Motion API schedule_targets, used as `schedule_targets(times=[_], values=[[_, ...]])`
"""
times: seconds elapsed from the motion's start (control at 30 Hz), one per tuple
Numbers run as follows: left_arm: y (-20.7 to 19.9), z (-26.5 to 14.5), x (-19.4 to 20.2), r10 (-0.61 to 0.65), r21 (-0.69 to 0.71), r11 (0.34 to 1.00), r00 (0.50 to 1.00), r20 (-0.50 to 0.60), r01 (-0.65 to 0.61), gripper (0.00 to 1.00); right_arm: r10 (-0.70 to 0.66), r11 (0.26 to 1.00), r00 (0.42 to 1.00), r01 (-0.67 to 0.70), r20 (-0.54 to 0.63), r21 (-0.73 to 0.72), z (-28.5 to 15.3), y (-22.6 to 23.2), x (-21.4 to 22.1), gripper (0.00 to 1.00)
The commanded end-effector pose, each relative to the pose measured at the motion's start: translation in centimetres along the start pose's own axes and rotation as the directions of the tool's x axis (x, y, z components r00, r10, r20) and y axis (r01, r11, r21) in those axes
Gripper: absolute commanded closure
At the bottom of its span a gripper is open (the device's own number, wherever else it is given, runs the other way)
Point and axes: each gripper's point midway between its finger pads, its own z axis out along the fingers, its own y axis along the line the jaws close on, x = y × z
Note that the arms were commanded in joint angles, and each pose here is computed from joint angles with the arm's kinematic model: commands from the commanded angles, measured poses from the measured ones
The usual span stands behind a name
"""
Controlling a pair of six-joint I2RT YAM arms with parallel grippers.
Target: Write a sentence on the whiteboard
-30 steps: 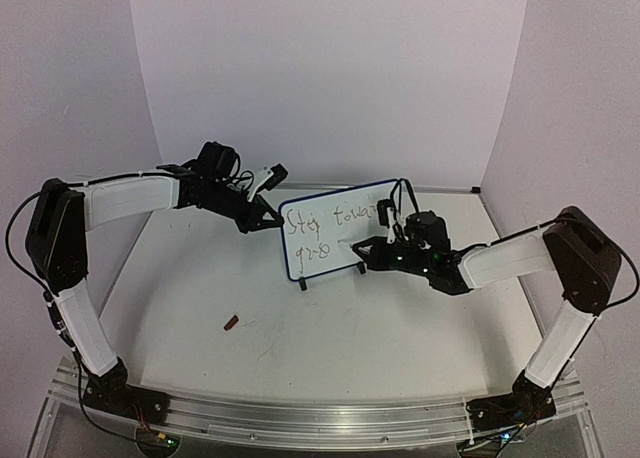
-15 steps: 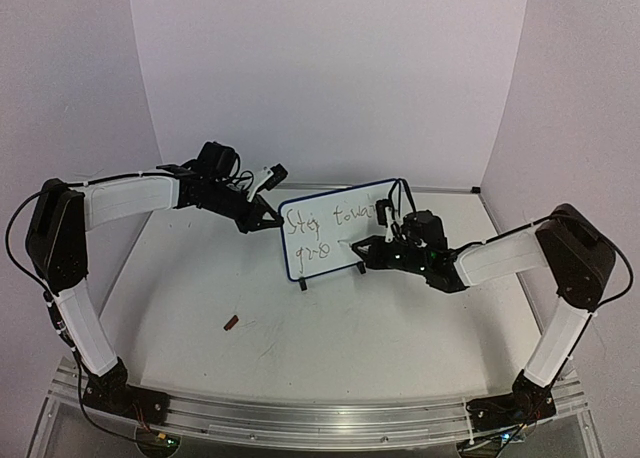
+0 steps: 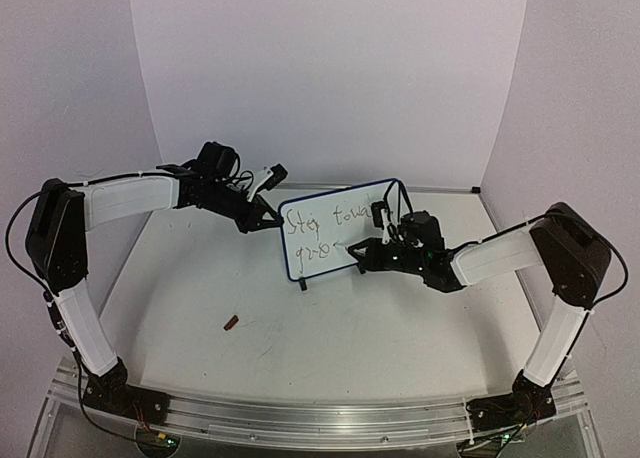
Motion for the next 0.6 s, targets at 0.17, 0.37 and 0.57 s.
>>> schedule_targets(times=[0.17, 0.37, 0.57], values=[[0.6, 1.4, 4.1, -0.033, -0.023, 0.999, 0.989, -0.142, 0.03, 1.0, -0.008, 0.999, 1.0, 0.008, 0.005, 0.042, 0.9, -1.3, 0.3, 1.0], [0.6, 1.4, 4.0, -0.032, -0.024, 0.999, 0.99, -0.141, 0.029, 1.0, -0.018, 0.997, 0.999, 0.014, 0.049, 0.072, 0.2, -1.3, -1.1, 1.0], [0.6, 1.4, 4.0, -0.031, -0.024, 0.999, 0.99, -0.14, 0.028, 1.0, -0.038, 0.997, 0.995, 0.032, 0.088, 0.074, -0.5, -0.5, -3.0, 1.0]])
